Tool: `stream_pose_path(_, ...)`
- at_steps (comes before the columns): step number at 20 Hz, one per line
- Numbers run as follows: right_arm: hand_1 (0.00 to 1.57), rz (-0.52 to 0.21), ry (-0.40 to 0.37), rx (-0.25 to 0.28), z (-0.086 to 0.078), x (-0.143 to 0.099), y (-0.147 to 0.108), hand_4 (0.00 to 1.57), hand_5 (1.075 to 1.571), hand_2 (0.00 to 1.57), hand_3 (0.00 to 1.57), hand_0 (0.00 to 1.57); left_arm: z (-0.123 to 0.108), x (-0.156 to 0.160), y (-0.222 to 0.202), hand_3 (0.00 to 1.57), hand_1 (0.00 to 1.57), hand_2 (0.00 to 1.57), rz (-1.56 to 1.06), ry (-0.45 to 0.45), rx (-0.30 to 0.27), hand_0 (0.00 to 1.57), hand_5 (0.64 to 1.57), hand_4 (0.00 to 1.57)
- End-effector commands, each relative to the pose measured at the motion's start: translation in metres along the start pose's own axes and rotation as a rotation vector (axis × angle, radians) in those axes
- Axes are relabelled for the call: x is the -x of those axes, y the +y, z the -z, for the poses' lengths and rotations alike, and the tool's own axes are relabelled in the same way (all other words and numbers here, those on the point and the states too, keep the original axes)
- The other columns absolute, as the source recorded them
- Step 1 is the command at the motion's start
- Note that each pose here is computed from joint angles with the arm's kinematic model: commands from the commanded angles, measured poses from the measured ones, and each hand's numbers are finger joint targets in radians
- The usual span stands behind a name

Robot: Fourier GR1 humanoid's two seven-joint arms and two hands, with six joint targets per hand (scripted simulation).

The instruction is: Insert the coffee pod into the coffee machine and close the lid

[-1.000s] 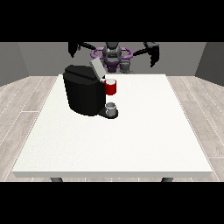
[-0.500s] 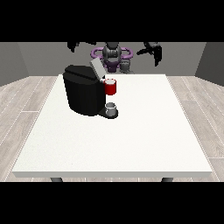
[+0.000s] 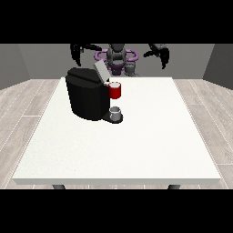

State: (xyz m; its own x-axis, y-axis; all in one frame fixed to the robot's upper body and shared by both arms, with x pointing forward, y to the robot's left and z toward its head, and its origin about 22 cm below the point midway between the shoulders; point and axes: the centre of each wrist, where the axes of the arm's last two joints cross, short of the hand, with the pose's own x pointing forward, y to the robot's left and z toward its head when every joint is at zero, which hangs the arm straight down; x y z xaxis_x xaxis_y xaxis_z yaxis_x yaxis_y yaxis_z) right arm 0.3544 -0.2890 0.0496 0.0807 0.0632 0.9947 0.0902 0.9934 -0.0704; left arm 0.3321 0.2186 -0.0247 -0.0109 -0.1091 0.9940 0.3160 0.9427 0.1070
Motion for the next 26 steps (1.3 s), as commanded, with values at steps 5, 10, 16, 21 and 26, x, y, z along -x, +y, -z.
stream_pose_path(5, 0.0, -0.013, -0.008, -0.085, 0.013, -0.009, 0.02, 0.0, 1.571, 0.0, 0.0, 0.0, -0.019, -0.029, 0.016, 0.0, 0.0, 0.0, 0.025, -0.06, -0.07, 0.0, 1.571, 0.35)
stream_pose_path(10, 0.0, 0.005, -0.077, -0.108, 0.027, -0.023, 0.025, 0.0, 1.571, 0.0, 0.0, 0.0, -0.027, -0.043, 0.02, 0.0, 0.0, 0.0, 0.045, -0.121, -0.064, 0.0, 1.571, 0.36)
stream_pose_path(16, 0.0, -0.044, -0.084, -0.174, 0.03, -0.027, 0.063, 0.0, 1.571, 0.0, 0.0, 0.0, -0.04, -0.037, 0.012, 0.0, 0.0, 0.0, 0.039, -0.112, -0.109, 0.0, 1.571, 0.38)
stream_pose_path(21, 0.0, -0.05, -0.108, -0.214, 0.034, -0.04, 0.077, 0.17, 1.571, 0.0, 0.0, 0.0, -0.043, -0.046, 0.04, 0.0, 0.0, 0.0, 0.075, -0.104, -0.137, 0.0, 1.571, 0.33)
stream_pose_path(26, 0.0, -0.118, -0.149, -0.203, 0.042, -0.075, 0.095, 0.2, 1.571, 0.0, 0.0, 0.0, -0.046, -0.025, 0.018, 0.0, 0.0, 0.0, 0.073, -0.118, -0.154, 0.0, 1.571, 0.36)
